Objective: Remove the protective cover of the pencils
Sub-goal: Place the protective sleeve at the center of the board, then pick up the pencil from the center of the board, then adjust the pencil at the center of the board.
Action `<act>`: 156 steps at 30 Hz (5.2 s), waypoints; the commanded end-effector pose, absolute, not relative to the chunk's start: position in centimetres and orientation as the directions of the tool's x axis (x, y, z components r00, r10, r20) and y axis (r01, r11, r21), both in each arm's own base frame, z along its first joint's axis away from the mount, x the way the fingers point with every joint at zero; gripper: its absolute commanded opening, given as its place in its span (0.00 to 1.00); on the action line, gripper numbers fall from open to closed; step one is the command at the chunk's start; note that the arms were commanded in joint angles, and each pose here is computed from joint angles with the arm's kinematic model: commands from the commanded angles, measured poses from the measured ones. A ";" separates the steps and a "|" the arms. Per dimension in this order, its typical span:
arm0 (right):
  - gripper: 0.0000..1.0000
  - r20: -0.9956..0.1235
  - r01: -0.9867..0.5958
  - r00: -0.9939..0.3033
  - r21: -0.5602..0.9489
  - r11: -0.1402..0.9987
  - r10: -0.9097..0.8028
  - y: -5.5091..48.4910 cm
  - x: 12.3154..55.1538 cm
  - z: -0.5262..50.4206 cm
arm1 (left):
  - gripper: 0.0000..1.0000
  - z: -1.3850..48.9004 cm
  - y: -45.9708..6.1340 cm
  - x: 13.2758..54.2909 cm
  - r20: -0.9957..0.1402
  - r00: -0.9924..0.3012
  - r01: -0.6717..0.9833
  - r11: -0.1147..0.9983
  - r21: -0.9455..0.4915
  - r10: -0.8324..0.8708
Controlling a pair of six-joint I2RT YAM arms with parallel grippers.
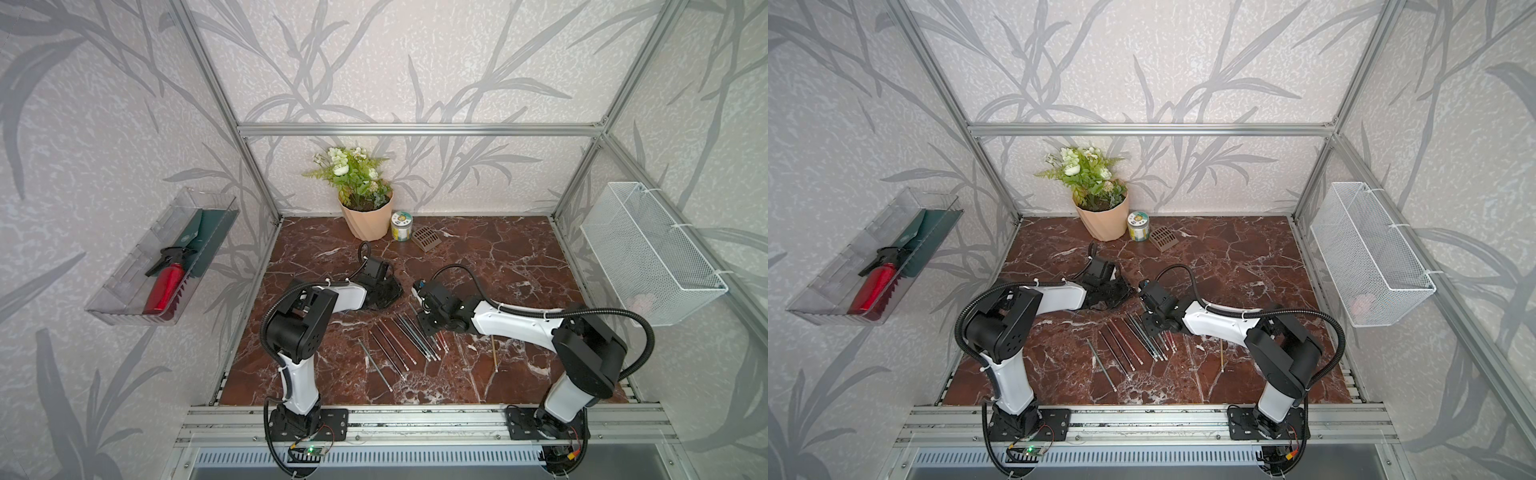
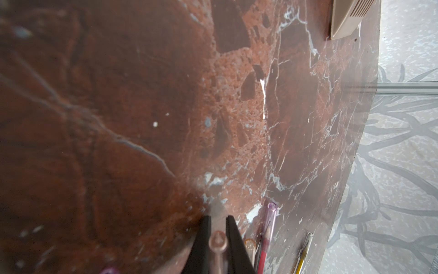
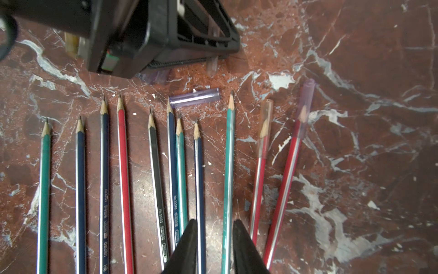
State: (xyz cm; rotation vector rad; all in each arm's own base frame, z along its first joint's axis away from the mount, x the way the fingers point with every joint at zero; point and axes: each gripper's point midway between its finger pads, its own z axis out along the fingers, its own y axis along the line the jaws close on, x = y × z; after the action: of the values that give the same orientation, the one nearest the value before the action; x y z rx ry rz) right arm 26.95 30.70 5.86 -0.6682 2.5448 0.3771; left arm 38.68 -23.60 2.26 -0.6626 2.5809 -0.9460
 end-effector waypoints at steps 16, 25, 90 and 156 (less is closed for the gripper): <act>0.29 -0.533 -0.494 -0.763 0.116 0.862 -0.366 29.3 27.6 6.7 | 0.21 0.3 -22.7 38.5 -0.124 -0.846 -0.355 0.722 -0.593 -0.518; 0.29 -0.508 -0.459 -0.781 0.074 0.886 -0.362 27.9 28.1 5.9 | 0.21 0.4 -22.8 38.5 -0.123 -0.847 -0.352 0.718 -0.600 -0.517; 0.03 -0.400 -0.461 -0.825 0.067 0.885 -0.399 28.8 28.0 2.2 | 0.39 3.4 -23.7 32.8 -0.138 -0.886 -0.265 0.728 -0.633 -0.443; 0.00 -0.440 -0.459 -0.813 0.079 0.885 -0.382 28.9 28.1 3.7 | 0.37 5.9 -21.7 33.7 -0.264 -0.855 -0.240 0.792 -0.562 -0.446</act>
State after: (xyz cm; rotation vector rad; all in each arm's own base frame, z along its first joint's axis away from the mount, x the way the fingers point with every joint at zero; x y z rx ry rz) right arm 27.79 28.80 2.22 -0.6411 2.6672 0.2355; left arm 32.49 -21.52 3.52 -0.5575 2.6605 -0.7157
